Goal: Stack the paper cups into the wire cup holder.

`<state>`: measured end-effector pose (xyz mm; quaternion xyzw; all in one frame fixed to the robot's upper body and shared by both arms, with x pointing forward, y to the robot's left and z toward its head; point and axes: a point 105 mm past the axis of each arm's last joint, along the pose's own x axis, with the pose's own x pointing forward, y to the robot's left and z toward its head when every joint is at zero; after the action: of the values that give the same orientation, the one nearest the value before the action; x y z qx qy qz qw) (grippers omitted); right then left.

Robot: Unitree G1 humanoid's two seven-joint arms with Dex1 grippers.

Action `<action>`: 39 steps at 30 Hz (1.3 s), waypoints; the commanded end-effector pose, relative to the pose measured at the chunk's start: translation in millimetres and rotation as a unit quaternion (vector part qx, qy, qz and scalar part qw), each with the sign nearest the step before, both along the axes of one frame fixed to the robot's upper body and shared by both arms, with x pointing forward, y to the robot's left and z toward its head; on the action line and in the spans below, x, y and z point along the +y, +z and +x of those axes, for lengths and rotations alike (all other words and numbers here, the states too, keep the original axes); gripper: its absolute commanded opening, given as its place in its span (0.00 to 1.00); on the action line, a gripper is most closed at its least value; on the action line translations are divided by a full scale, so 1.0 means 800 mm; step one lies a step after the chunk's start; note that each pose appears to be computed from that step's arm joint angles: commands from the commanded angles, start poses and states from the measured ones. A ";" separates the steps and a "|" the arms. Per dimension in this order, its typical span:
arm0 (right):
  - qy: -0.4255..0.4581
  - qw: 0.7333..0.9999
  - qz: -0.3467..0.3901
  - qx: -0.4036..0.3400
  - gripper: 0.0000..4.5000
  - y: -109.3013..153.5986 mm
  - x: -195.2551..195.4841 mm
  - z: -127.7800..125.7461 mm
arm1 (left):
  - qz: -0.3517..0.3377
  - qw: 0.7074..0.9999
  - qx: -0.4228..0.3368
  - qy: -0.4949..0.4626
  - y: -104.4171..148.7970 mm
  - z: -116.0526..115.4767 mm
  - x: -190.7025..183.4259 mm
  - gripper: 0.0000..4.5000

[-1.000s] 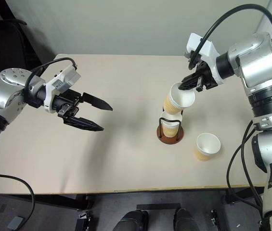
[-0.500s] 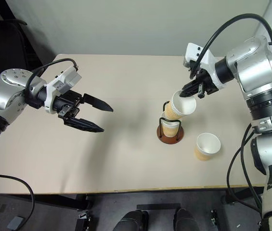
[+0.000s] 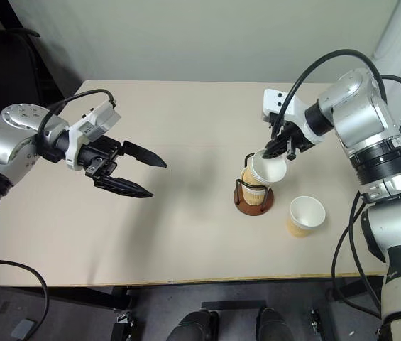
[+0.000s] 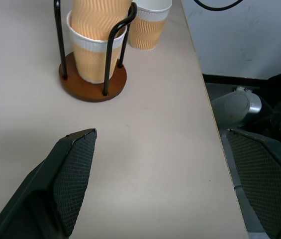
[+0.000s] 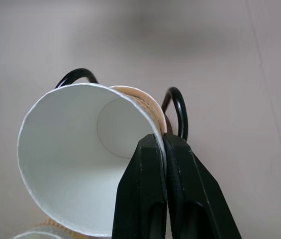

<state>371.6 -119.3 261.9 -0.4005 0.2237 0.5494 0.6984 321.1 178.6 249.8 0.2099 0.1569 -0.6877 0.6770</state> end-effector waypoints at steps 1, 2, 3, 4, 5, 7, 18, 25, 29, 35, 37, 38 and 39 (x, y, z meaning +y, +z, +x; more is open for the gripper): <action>0.014 1.000 -0.015 -0.016 0.02 0.010 0.000 -0.003 | -0.011 1.000 -0.016 -0.014 0.017 -0.007 0.002 1.00; 0.015 1.000 -0.017 -0.017 0.02 0.010 0.001 -0.003 | -0.011 1.000 -0.016 -0.014 0.017 -0.007 0.002 1.00; 0.017 1.000 -0.019 -0.017 0.02 0.009 0.002 -0.002 | -0.010 1.000 -0.016 -0.014 0.017 -0.007 0.002 1.00; 0.019 0.999 -0.021 -0.018 0.02 0.008 0.004 -0.002 | -0.010 1.000 -0.016 -0.014 0.017 -0.007 0.002 1.00; 0.018 0.999 -0.022 -0.022 0.02 0.007 0.006 0.000 | -0.010 1.000 -0.016 -0.014 0.017 -0.007 0.002 1.00; 0.018 0.999 -0.017 -0.022 0.10 0.006 0.012 0.002 | -0.010 1.000 -0.016 -0.014 0.017 -0.006 0.002 1.00; 0.007 0.997 0.071 -0.018 0.88 0.039 0.027 -0.011 | -0.018 0.999 -0.017 -0.020 0.019 -0.004 -0.005 1.00; -0.008 0.993 0.110 -0.039 0.88 0.086 -0.012 -0.075 | -0.032 0.999 -0.021 -0.029 0.023 0.001 -0.016 1.00; -0.026 0.996 0.089 0.000 0.88 0.061 -0.034 -0.117 | -0.033 0.999 -0.031 -0.029 0.026 0.006 -0.019 1.00; -0.053 0.997 0.041 0.045 0.88 0.009 -0.055 -0.160 | -0.045 0.998 -0.037 -0.039 0.032 0.010 -0.030 1.00; -0.057 0.998 0.014 0.038 0.88 -0.005 -0.062 -0.162 | -0.047 0.997 -0.036 -0.040 0.032 0.011 -0.032 1.00; -0.058 0.998 -0.002 0.039 0.88 -0.016 -0.065 -0.163 | -0.048 0.997 -0.036 -0.042 0.032 0.012 -0.033 1.00; -0.058 0.997 -0.016 0.039 0.88 -0.025 -0.069 -0.164 | -0.048 0.997 -0.036 -0.043 0.033 0.012 -0.035 1.00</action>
<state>242.2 -175.1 237.4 -0.3427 0.3036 0.5273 0.7158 334.0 151.3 256.5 0.1984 0.1212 -0.7083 0.6665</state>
